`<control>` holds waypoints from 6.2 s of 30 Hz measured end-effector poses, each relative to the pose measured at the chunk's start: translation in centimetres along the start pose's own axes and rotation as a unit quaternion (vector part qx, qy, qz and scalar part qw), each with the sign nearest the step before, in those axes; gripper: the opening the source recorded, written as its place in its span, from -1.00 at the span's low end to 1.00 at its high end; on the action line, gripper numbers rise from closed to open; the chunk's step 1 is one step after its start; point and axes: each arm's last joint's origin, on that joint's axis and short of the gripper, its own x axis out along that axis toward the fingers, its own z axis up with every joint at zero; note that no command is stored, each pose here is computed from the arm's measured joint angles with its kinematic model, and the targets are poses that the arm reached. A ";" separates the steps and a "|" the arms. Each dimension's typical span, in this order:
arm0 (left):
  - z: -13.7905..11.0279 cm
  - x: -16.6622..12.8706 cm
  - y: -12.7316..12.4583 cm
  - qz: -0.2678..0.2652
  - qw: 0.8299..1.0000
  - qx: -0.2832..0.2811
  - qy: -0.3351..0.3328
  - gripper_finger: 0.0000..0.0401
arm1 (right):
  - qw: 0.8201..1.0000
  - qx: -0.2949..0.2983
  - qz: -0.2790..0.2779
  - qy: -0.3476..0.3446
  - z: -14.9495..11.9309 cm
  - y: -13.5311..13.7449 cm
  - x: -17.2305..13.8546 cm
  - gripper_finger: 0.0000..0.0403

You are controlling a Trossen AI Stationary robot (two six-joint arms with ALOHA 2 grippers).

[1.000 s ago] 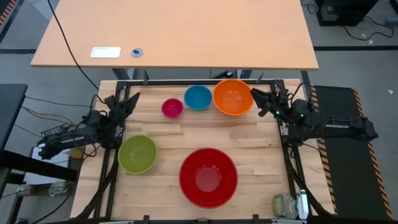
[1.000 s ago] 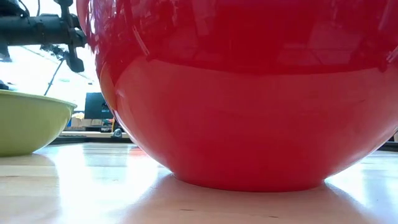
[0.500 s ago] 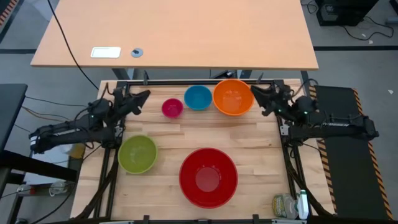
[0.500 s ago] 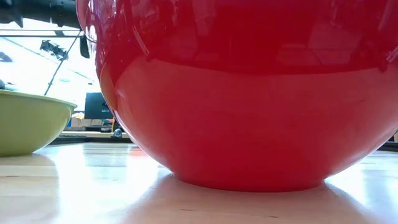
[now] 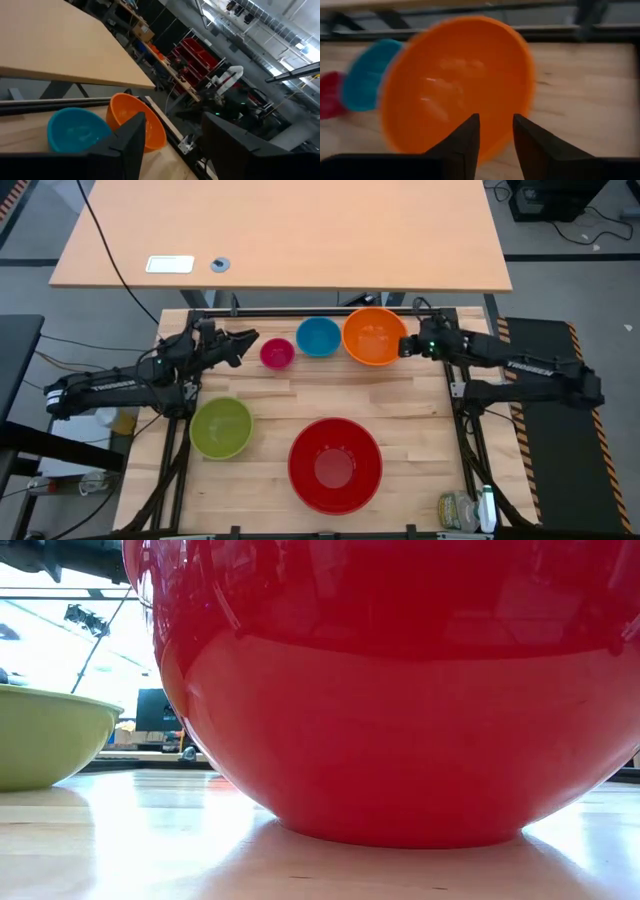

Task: Nest bowls inside each other
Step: Stack the orange bowl on top of the red bowl, then stack the green bowl on top of the orange bowl

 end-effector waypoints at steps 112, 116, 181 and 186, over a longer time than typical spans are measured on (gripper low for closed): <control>-4.8 -1.2 -4.7 -0.116 0.943 0.023 0.311 -0.02 | 0.856 -0.399 0.179 0.275 -11.2 20.7 -5.2 0.29; -5.6 -1.4 -4.0 -0.088 0.926 0.009 0.366 -0.02 | 0.861 -0.394 0.176 0.268 -9.9 19.8 -6.6 0.35; -5.8 5.3 -3.4 0.104 0.625 0.379 0.674 -0.94 | 0.885 -0.393 0.143 0.205 -9.4 18.4 -8.8 0.11; -3.2 6.0 -7.4 0.051 0.680 0.375 0.627 -0.94 | 0.903 -0.357 0.135 0.198 -7.0 16.7 -10.2 0.02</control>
